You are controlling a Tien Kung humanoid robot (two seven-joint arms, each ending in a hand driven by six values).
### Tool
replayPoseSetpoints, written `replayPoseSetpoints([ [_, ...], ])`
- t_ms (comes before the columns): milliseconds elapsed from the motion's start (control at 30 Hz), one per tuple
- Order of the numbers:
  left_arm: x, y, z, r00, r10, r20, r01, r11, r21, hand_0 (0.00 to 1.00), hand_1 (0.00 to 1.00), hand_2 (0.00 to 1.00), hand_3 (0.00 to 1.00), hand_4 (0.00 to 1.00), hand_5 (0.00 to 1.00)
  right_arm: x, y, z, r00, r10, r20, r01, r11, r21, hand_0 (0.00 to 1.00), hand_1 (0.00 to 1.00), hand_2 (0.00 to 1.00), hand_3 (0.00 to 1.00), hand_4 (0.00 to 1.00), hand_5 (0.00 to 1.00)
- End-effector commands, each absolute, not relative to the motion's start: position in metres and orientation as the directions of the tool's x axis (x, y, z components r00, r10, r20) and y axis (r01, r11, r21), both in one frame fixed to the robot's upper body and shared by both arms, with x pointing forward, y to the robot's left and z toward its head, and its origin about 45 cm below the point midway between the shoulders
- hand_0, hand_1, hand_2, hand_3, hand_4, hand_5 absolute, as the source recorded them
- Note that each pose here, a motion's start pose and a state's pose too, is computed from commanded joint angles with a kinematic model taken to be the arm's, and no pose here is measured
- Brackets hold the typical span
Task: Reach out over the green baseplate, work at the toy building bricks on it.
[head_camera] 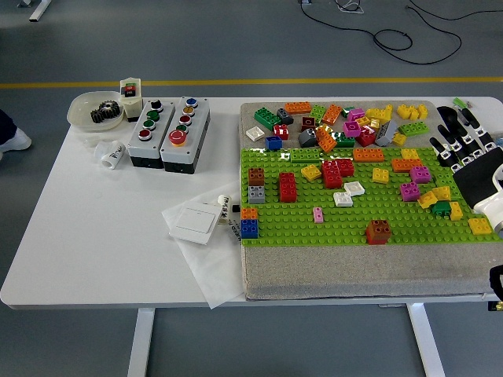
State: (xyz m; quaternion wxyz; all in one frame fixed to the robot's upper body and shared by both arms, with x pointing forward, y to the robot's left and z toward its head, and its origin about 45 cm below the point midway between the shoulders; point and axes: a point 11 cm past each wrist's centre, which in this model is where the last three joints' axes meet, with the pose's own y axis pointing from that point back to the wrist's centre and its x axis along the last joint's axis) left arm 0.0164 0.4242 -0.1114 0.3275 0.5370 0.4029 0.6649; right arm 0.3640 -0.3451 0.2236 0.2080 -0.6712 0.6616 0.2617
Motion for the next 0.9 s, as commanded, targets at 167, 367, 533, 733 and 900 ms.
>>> replayPoseSetpoints([
  [167,0.0159,0.4244,-0.1114,-0.206,0.869,0.45,-0.003,-0.46,0.888,0.764,0.815,0.857,0.771,0.791,0.696,0.3624,-0.3462,0.2207,-0.019,-0.783,-0.621,-0.997,-0.034,0.074,0.894,0.824,0.853,0.859,0.998,0.998],
  [367,0.0159,0.425,-0.1112,-0.205,0.869,0.45,-0.003,-0.46,0.888,0.765,0.814,0.858,0.771,0.791,0.695,0.3604,-0.3476,0.2193,-0.02,-0.797,-0.603,-0.996,-0.034,0.077,0.895,0.828,0.87,0.888,0.998,0.998],
  [533,0.0143,0.4244,-0.1115,-0.203,0.87,0.449,0.001,-0.459,0.888,0.765,0.812,0.858,0.769,0.789,0.695,0.3584,-0.3443,0.2177,0.013,-0.788,-0.615,-0.995,-0.073,0.072,0.808,0.764,0.82,0.83,0.998,0.998],
  [733,0.0122,0.424,-0.1118,-0.201,0.87,0.45,0.006,-0.458,0.889,0.764,0.814,0.858,0.77,0.789,0.695,0.3578,-0.3437,0.2179,0.018,-0.784,-0.621,-0.995,-0.078,0.069,0.804,0.762,0.814,0.823,0.998,0.998],
  [900,0.0098,0.4238,-0.112,-0.2,0.87,0.45,0.011,-0.458,0.889,0.766,0.813,0.858,0.768,0.789,0.695,0.358,-0.3431,0.2199,0.019,-0.784,-0.62,-0.995,-0.075,0.064,0.808,0.758,0.809,0.821,0.998,0.998],
])
